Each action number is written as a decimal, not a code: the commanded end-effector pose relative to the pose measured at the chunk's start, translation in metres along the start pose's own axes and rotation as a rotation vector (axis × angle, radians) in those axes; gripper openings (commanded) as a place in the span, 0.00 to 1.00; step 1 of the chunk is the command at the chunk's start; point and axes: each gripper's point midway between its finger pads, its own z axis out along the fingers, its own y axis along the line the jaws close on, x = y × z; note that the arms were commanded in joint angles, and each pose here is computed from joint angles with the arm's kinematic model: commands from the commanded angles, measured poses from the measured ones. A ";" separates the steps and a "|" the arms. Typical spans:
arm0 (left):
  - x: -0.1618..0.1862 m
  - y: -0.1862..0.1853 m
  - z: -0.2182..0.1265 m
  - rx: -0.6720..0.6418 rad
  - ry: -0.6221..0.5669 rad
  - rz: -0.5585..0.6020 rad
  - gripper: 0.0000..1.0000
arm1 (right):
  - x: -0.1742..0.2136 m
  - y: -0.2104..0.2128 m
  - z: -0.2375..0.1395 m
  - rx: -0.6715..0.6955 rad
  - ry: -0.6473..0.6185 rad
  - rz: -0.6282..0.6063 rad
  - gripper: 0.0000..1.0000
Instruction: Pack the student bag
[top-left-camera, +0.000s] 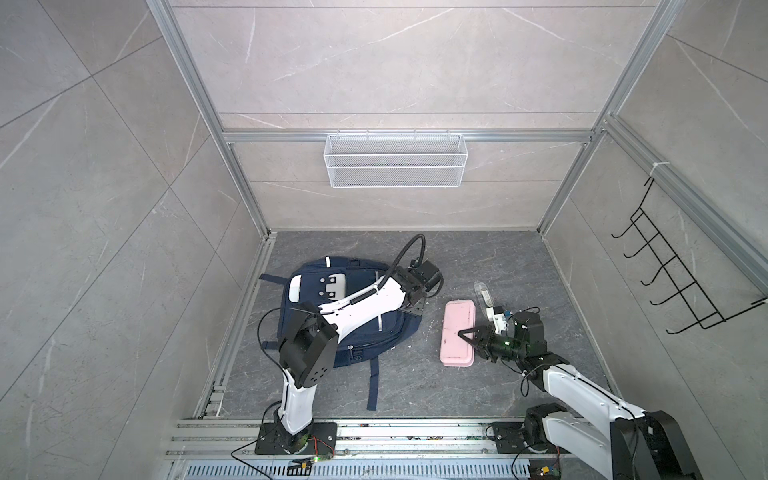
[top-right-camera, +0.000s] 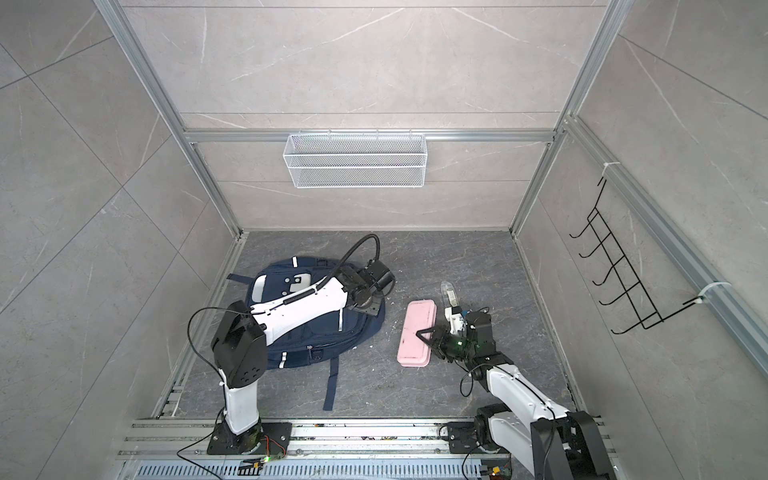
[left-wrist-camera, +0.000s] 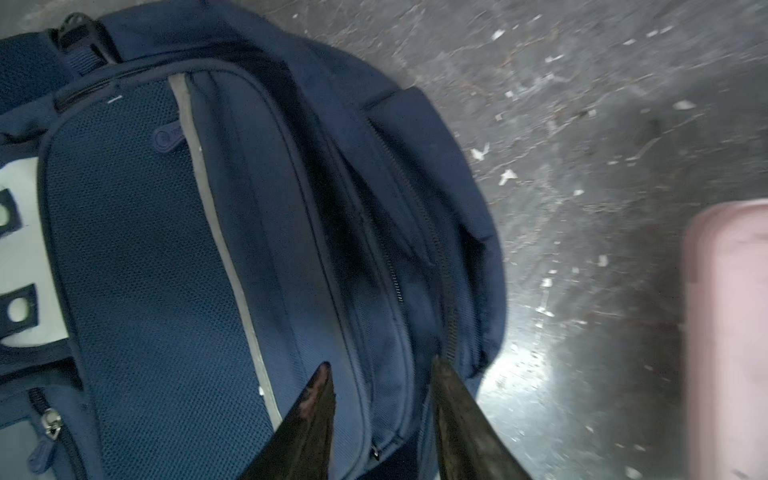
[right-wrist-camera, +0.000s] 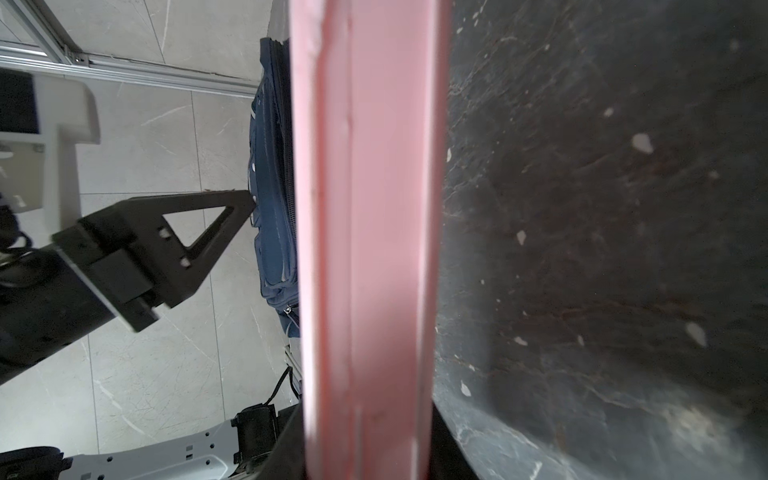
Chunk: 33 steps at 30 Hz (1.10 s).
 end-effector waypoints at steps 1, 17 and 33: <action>0.001 0.027 -0.001 -0.160 0.009 0.035 0.42 | -0.006 0.017 -0.003 -0.008 -0.017 -0.068 0.24; 0.003 0.017 0.020 -0.158 0.021 0.051 0.42 | 0.003 0.025 0.005 0.003 0.010 -0.103 0.24; 0.016 0.038 0.036 -0.224 0.093 0.037 0.23 | 0.010 0.030 0.008 0.002 0.020 -0.123 0.22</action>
